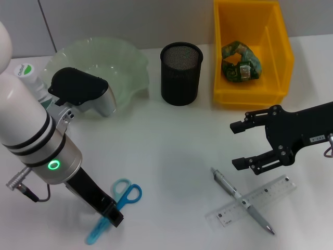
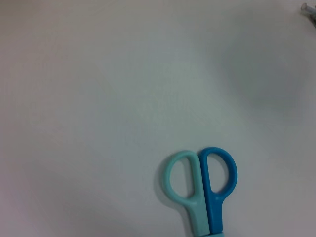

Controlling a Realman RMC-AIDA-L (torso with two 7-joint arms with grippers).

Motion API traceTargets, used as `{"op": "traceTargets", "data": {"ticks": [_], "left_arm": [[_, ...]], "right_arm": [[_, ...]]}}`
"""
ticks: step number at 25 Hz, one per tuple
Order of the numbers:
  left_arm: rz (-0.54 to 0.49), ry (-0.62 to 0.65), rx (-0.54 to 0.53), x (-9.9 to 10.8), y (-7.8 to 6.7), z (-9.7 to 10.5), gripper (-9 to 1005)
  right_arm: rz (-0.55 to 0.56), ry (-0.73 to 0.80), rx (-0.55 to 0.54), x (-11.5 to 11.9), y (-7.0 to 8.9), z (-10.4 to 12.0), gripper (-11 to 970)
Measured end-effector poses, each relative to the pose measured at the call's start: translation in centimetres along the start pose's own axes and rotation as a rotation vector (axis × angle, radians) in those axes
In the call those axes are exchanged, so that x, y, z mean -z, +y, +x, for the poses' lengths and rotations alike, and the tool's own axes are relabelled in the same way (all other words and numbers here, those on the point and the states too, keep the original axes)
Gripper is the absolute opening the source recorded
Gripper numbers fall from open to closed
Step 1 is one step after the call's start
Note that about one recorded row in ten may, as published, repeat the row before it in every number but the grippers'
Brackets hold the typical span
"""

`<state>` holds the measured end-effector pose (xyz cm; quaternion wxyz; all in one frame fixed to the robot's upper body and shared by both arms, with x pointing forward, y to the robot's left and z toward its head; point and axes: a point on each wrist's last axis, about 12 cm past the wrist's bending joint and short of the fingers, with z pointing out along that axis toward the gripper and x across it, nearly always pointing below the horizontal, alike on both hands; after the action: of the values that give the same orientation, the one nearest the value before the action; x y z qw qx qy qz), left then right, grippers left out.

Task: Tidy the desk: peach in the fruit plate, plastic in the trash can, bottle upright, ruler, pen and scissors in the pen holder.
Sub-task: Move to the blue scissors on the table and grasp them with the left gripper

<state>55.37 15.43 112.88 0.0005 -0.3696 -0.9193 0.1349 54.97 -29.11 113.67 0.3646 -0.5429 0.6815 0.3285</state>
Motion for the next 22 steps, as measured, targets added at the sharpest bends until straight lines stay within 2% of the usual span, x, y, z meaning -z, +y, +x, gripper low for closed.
{"op": "traceTargets", "data": {"ticks": [10,22], "left_arm": [[-0.006,0.035,-0.038,0.05,-0.17,0.08,560],[-0.035,0.07,-0.017,0.37,-0.24,-0.21,540]], "right_arm": [[0.008,-0.001,0.0,-0.03,-0.08,0.05,827],[0.01,-0.001,0.0,-0.16,-0.04,0.1,827]]}}
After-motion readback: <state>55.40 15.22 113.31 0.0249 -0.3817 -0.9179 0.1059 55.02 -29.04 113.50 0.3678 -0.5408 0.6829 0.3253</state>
